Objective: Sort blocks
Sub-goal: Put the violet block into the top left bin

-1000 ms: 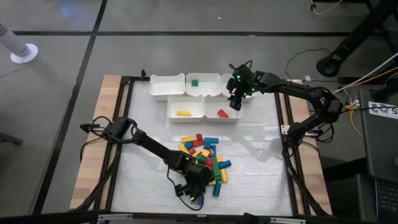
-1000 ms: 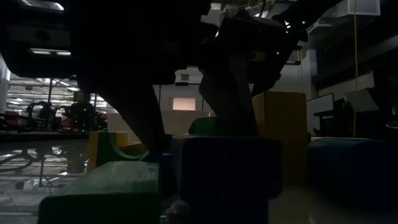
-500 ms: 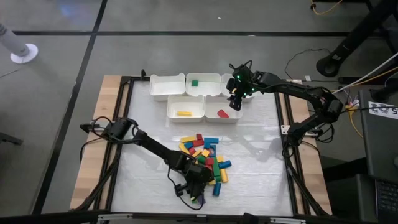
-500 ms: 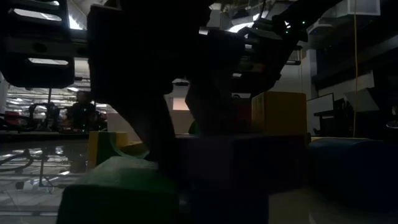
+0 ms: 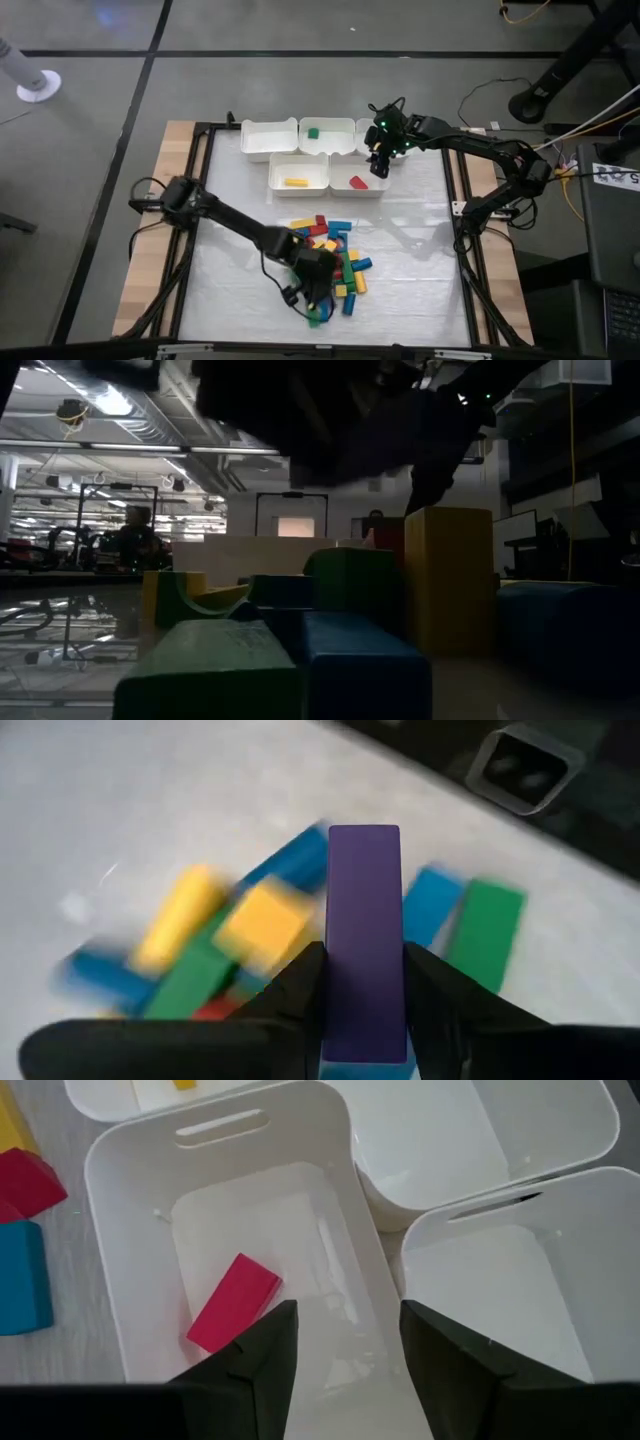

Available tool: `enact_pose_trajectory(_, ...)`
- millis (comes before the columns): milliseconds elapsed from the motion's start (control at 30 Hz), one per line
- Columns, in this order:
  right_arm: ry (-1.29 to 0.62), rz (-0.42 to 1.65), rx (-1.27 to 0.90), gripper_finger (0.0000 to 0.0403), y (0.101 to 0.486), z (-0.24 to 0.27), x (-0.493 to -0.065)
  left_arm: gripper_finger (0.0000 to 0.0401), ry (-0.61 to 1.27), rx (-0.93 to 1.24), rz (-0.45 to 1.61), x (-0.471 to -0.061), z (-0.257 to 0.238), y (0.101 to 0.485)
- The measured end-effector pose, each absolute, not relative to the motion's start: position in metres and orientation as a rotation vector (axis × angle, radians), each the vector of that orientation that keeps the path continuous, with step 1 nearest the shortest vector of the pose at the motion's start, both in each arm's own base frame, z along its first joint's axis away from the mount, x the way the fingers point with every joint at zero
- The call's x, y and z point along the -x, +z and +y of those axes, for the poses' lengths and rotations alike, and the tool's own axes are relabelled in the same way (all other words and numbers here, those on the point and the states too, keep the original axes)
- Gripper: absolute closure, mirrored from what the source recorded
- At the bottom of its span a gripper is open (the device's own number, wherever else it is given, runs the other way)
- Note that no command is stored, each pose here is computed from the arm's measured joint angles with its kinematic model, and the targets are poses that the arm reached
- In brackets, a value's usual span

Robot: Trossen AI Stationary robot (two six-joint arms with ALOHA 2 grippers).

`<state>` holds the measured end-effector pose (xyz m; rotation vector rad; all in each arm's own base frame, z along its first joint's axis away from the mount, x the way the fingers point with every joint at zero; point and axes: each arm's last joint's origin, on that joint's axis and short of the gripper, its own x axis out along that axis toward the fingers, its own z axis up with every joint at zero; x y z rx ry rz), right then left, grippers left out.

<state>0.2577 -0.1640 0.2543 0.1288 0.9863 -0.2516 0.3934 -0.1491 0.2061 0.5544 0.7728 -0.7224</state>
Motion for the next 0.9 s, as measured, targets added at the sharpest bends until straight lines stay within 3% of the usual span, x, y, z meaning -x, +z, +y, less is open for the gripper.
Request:
enact_pose_trajectory(267, -0.17, 0.968, -0.134, 0.0224, 0.254, -0.158, -0.261, 0.0308, -0.314, -0.626, 0.966, -0.353, -0.096, 0.27)
enact_pose_trajectory(533, -0.063, 0.97, -0.031, 0.0224, 0.255, -0.136, -0.274, 0.0307, 0.101, -0.594, 1.184, -0.303, -0.01, 0.315)
enact_pose_trajectory(900, 0.092, 0.975, 0.078, 0.0224, 0.255, -0.081, -0.295, 0.0302, 0.477, -0.359, 1.36, -0.256, 0.136, 0.324)
